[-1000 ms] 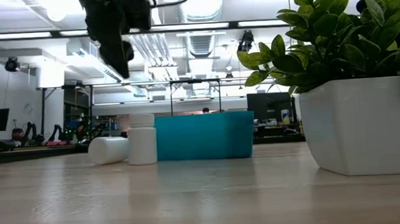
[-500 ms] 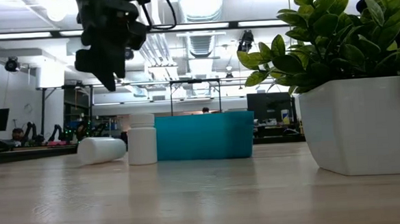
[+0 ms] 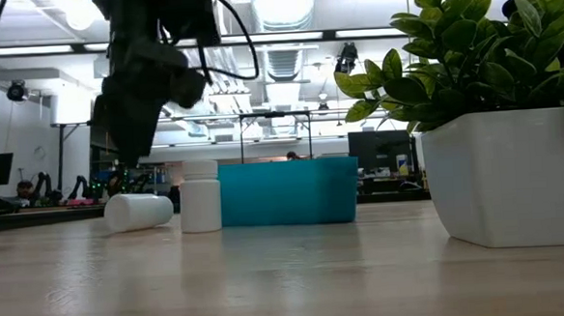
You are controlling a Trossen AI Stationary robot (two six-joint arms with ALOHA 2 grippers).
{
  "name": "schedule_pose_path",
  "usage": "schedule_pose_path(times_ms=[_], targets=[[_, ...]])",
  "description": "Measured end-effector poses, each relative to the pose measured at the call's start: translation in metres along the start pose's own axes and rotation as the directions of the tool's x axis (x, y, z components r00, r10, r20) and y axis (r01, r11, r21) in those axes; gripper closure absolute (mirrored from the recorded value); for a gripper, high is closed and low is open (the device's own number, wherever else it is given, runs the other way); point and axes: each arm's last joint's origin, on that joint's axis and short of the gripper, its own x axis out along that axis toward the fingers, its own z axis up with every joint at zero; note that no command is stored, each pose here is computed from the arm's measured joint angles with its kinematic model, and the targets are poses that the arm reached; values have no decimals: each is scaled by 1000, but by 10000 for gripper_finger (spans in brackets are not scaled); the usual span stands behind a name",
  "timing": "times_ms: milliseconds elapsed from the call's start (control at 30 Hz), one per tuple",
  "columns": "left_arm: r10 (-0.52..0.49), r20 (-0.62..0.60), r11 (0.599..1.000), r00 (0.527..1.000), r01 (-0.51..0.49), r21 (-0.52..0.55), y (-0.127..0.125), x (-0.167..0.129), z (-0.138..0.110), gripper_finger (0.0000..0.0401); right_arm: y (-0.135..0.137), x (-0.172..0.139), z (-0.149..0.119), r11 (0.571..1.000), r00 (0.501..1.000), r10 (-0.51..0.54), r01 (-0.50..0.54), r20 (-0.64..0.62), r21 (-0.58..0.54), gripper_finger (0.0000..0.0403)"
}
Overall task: Pick and place pill bottles into a basket
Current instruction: Put the white pill bottle in the blue bin
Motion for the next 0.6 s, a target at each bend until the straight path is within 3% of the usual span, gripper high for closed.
schedule_pose_path(times_ms=[167, 600], targets=[[-47, -69, 998, 997, 49, 27, -3, 11, 3, 165, 0, 0, 0, 1000, 1000, -1, 1, 0, 0, 394], [-38, -59, 998, 998, 41, 52, -5, 11, 3, 161, 0, 0, 0, 1000, 1000, -1, 1, 0, 0, 394]])
